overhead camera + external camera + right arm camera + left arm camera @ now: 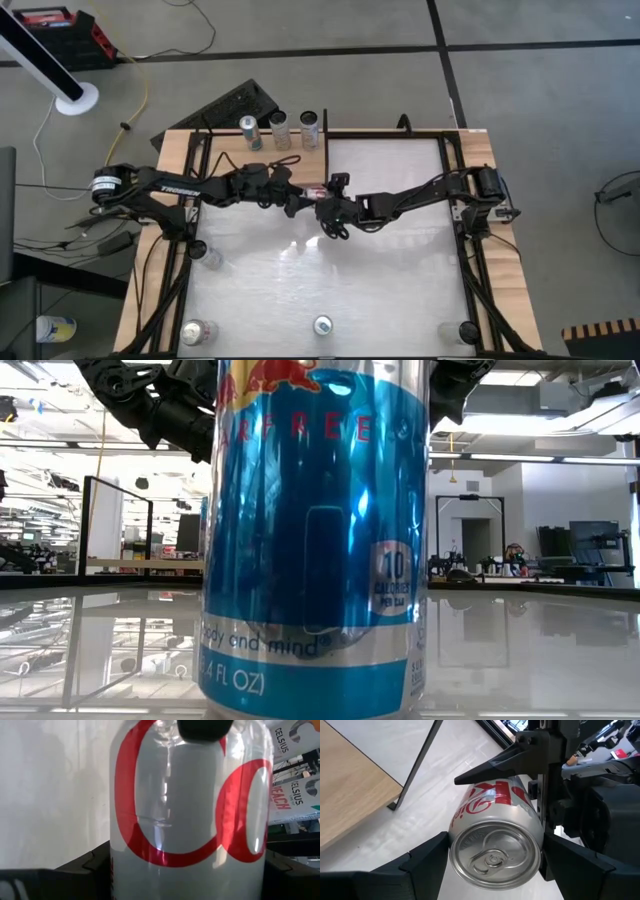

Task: Place canned beverage on shelf
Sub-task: Put the top coke soda can beside the red bull soda can on the shelf

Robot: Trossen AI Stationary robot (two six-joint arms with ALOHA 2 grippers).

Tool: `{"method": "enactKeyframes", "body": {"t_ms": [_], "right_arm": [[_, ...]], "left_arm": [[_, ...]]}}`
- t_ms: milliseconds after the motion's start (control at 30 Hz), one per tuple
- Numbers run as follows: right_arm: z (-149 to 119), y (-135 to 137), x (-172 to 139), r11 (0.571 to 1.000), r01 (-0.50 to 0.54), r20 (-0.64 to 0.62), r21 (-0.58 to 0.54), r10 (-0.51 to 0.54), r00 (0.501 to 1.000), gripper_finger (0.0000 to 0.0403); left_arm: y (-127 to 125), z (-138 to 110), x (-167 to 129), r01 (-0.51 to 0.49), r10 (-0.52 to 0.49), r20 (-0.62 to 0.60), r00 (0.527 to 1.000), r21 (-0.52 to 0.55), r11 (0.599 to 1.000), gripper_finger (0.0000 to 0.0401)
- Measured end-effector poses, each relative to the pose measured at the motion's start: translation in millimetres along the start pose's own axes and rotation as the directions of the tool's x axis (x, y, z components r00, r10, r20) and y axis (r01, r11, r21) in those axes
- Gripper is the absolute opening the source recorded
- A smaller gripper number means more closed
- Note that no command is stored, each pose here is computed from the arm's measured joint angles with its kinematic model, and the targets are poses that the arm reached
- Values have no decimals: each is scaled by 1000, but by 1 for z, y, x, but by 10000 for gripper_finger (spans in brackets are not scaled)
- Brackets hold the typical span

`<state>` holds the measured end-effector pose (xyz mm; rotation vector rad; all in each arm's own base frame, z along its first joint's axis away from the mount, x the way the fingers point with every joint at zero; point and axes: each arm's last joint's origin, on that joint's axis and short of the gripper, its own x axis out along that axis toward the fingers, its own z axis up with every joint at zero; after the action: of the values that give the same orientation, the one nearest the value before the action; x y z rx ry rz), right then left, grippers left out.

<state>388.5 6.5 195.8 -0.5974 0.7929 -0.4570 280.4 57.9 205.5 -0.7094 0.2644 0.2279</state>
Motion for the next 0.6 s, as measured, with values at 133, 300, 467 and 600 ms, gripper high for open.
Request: {"method": "enactKeyframes", "body": {"t_ms": [133, 300, 467, 600], "right_arm": [[0, 0, 0, 1000, 4, -1, 4, -4, 1000, 319], [1, 0, 0, 1000, 5, 4, 10, -5, 1000, 319], [2, -1, 0, 1000, 11, 20, 26, -12, 1000, 319], [13, -6, -1, 994, 31, 110, 105, -42, 993, 319]], "left_arm": [[0, 0, 0, -1, 1, 1, 1000, 9, 1000, 293], [2, 0, 0, -23, 23, -1, 1000, -1, 1000, 294], [3, -1, 0, -25, 25, -12, 1000, 10, 1000, 310], [3, -2, 0, -16, 17, -27, 999, 29, 999, 326]]}}
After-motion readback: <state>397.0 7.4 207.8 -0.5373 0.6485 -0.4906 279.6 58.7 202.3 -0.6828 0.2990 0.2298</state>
